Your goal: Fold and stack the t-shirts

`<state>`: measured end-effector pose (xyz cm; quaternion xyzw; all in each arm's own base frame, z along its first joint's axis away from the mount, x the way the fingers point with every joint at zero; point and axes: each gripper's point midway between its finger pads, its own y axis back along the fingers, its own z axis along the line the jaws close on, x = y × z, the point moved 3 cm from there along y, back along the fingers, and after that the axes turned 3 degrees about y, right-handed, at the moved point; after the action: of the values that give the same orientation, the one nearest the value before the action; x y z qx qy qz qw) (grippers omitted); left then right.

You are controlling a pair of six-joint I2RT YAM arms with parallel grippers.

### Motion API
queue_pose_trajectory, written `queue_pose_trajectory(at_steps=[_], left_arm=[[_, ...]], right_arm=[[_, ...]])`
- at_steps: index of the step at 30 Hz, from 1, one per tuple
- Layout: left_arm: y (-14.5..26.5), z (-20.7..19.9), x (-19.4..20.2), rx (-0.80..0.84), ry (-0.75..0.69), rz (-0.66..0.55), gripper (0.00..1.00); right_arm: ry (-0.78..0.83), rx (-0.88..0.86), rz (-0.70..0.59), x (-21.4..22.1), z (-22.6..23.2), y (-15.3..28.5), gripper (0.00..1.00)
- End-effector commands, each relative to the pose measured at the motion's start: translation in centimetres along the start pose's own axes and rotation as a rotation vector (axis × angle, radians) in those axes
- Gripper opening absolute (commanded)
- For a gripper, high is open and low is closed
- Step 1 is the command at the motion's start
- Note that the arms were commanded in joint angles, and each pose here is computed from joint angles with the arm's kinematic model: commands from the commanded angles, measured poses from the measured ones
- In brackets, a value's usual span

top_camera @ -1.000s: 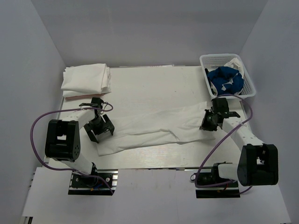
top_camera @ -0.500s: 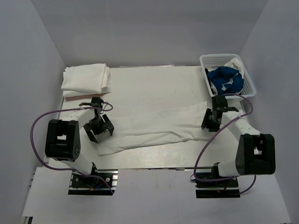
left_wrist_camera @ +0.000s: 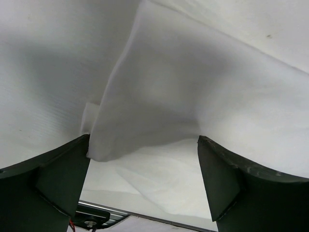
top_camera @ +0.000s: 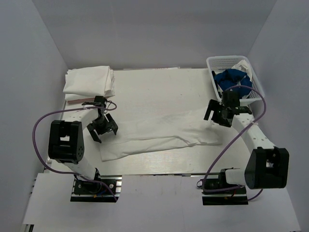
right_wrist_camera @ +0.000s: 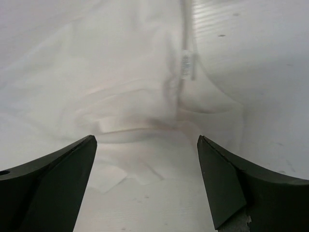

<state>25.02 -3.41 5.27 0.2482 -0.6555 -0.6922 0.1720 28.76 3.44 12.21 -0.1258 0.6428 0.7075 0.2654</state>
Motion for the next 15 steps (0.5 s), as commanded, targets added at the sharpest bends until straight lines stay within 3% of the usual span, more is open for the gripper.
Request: queue_pose_trajectory(at_steps=[1,8,10,15], left_arm=[[1.4,-1.3,-1.2,0.055,-0.001,-0.035,0.99],[5.1,-5.2,-3.4,0.209,-0.011,-0.078,0.99],[4.8,-6.9,-3.1,0.304,-0.03,-0.074,0.99],[-0.1,-8.4,0.4,0.27,-0.081,0.099,0.99]], right_arm=[[0.009,-0.248,0.003,0.8,3.9,1.5,0.9],[-0.011,-0.23,0.102,3.5,3.9,-1.8,0.9],[-0.04,-0.203,0.144,4.0,3.7,-3.4,0.9],[-0.074,-0.2,0.191,2.7,4.6,-6.4,0.9]])
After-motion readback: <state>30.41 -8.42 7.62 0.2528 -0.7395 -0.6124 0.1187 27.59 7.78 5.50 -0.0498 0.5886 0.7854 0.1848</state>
